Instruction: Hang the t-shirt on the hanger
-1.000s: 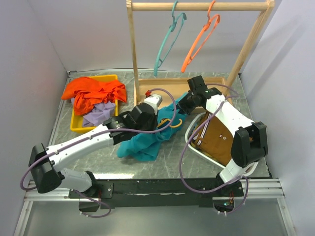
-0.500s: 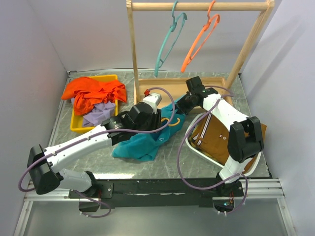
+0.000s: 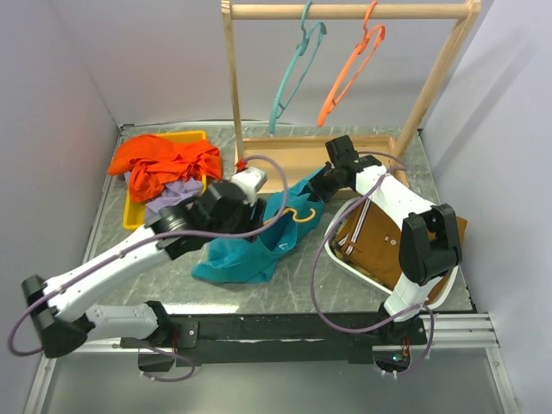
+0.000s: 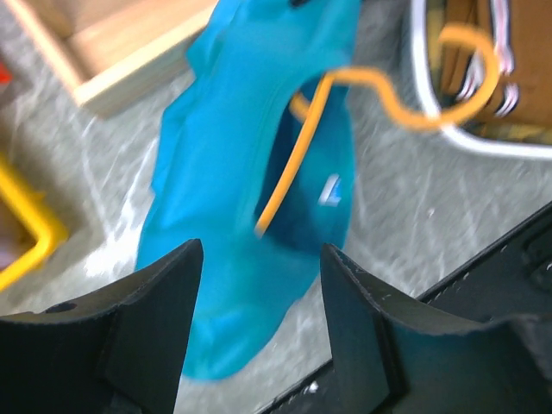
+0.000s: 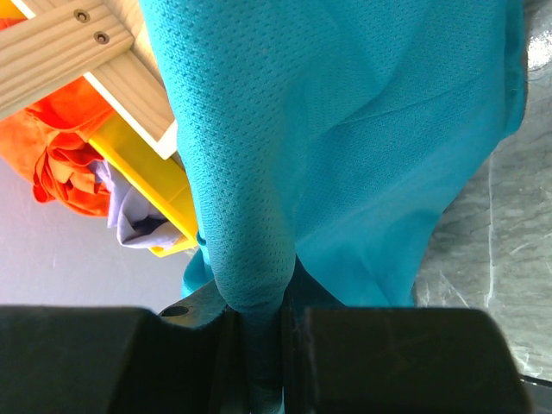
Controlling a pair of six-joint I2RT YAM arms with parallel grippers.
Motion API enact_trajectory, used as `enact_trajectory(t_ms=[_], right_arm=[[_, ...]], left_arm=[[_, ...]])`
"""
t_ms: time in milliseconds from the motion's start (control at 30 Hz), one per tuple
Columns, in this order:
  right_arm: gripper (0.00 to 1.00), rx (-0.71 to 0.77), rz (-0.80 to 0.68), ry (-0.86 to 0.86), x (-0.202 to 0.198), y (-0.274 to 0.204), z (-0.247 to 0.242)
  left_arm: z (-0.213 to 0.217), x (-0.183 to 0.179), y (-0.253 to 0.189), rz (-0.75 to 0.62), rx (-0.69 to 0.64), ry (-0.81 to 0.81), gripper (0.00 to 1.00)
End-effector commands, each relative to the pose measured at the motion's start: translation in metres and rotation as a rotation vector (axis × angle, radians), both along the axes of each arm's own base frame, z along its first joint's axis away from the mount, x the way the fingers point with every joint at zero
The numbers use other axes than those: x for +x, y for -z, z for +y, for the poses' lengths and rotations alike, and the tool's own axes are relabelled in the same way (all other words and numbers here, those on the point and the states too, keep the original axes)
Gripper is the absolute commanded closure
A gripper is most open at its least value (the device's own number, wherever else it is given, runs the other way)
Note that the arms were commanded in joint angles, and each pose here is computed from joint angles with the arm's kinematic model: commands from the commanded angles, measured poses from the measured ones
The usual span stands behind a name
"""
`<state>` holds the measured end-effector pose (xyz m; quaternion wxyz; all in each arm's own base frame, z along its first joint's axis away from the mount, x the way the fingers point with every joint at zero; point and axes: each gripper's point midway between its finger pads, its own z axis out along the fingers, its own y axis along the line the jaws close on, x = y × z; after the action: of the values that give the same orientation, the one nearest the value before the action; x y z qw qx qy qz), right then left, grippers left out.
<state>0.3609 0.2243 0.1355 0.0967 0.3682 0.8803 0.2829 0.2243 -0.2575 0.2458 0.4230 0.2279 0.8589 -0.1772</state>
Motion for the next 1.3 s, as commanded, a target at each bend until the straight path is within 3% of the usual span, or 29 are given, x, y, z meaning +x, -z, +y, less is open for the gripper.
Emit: enact_trajectory(t_ms=[0,200,533,767,1000,1267], right_arm=[[1.00,0.028,-0.023,-0.026,0.007,-0.007,0.008],[1.00,0.005,-0.021,-0.030,0.006,-0.006,0.004],[1.00,-0.170,-0.033,-0.065,-0.017,0.011,-0.014],[1.00,-0.144,-0.017,-0.111,-0.030,0.022,-0.002],[1.00,-0.143,-0.027,-0.118,-0.032,0.015,-0.001],[1.00,-0.125,-0.009,-0.145,-0.040,0.022,0.001]], left_arm=[[0.033,-0.027,0.012,0.005,0.059,-0.008,0.38],[0.041,-0.051,0.042,0.010,0.180,-0.057,0.35],[0.040,-0.063,0.053,-0.016,0.222,-0.036,0.32],[0.024,-0.081,0.061,-0.018,0.210,0.073,0.32],[0.011,-0.096,0.074,-0.041,0.293,0.131,0.30],[0.012,-0.080,0.092,-0.115,0.440,0.053,0.26]])
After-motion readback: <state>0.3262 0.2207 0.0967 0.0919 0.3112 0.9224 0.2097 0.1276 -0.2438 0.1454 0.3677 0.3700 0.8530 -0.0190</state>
